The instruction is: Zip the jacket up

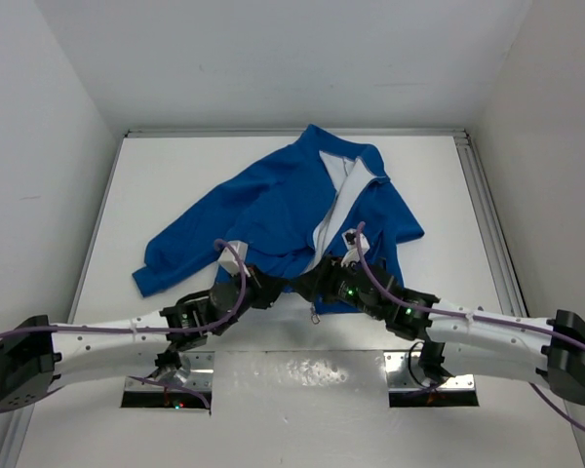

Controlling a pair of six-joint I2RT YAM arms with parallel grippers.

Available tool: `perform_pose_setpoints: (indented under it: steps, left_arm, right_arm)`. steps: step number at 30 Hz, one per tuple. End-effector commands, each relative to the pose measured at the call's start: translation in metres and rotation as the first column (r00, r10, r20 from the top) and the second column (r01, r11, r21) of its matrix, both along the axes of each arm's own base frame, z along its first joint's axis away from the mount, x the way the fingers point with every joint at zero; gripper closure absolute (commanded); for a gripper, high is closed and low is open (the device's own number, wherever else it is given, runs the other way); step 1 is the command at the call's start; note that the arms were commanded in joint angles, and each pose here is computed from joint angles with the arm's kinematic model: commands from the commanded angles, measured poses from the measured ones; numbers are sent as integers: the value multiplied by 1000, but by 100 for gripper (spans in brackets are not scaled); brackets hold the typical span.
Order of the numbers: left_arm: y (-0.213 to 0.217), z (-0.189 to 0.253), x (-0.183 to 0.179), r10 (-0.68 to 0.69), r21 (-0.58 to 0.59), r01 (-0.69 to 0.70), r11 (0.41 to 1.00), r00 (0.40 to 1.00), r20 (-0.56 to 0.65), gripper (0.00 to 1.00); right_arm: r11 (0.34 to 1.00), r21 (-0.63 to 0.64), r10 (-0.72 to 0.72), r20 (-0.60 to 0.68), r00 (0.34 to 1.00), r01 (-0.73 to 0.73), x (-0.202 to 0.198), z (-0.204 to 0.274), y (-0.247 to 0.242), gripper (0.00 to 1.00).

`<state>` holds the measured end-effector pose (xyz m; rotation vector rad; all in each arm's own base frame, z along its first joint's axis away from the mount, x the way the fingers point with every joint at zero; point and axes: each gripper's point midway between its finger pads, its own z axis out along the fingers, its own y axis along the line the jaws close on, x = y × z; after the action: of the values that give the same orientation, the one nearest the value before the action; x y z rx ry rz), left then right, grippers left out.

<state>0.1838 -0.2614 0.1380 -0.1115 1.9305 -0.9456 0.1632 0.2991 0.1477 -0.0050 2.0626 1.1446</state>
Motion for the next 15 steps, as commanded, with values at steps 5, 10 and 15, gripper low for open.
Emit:
perform_pose_setpoints:
  steps: [5,10,15]
  left_arm:
    - [2,22,-5,7,-228,-9,974,1000,-9,100]
    - [4,30,-10,-3,-302,1,953,1000,-5,100]
    - [5,33,-12,-14,-326,16,945,1000,8,100]
  right_arm:
    - [968,249,-35,-8,999,36,8,33,13,42]
    - [960,262,-82,-81,993,100,11,18,6,50]
    - [954,283,-69,-124,990,102,8,11,9,55]
